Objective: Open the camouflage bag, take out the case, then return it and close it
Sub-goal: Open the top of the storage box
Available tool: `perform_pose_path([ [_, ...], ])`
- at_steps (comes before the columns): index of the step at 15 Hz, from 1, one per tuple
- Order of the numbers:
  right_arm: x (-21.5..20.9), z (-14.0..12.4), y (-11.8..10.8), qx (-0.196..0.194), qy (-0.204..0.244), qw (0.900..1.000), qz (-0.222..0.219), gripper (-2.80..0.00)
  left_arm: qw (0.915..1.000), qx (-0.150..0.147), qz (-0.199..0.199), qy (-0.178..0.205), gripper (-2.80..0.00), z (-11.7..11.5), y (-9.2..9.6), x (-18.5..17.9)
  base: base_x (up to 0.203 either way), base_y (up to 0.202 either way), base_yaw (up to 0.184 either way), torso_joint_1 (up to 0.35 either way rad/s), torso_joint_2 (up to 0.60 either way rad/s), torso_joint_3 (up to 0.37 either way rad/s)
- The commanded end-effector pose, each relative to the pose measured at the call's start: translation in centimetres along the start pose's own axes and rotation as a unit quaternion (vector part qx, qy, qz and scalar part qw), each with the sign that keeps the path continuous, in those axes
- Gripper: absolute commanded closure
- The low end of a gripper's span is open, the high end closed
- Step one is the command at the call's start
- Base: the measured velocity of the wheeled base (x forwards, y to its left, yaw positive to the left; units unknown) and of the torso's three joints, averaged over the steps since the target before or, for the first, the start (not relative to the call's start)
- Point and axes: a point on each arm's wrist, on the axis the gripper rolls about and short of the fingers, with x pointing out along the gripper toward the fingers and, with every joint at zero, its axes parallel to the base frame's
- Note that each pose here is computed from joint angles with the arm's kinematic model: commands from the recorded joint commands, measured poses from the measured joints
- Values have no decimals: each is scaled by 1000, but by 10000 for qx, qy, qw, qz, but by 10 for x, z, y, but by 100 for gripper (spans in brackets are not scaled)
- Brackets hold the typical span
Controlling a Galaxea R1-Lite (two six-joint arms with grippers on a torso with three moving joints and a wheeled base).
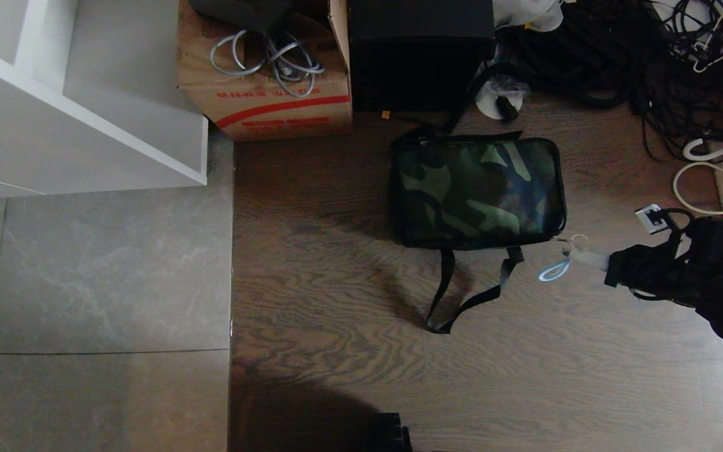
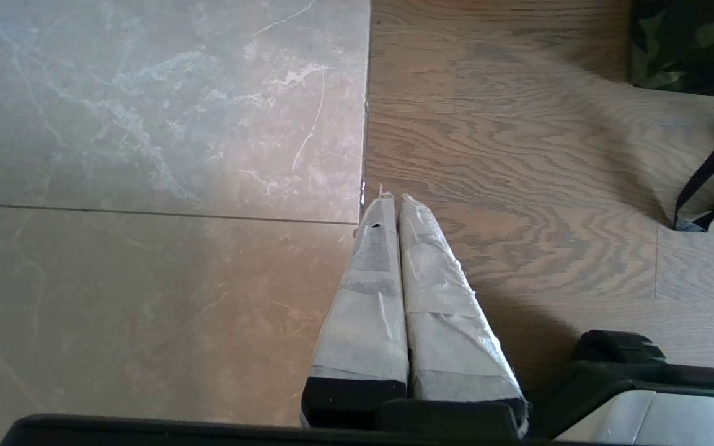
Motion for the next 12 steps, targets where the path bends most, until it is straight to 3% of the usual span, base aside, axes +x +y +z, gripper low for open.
perform_pose_path([
  [1, -2, 17, 3, 220, -197, 9996, 37, 0, 10000, -2, 4, 51, 0, -3, 0, 1, 0, 0, 0, 0, 0, 0],
  [12, -15, 22, -4, 216, -300, 9992, -178, 0, 10000, -2, 4, 48, 0, -3, 0, 1, 0, 0, 0, 0, 0, 0],
])
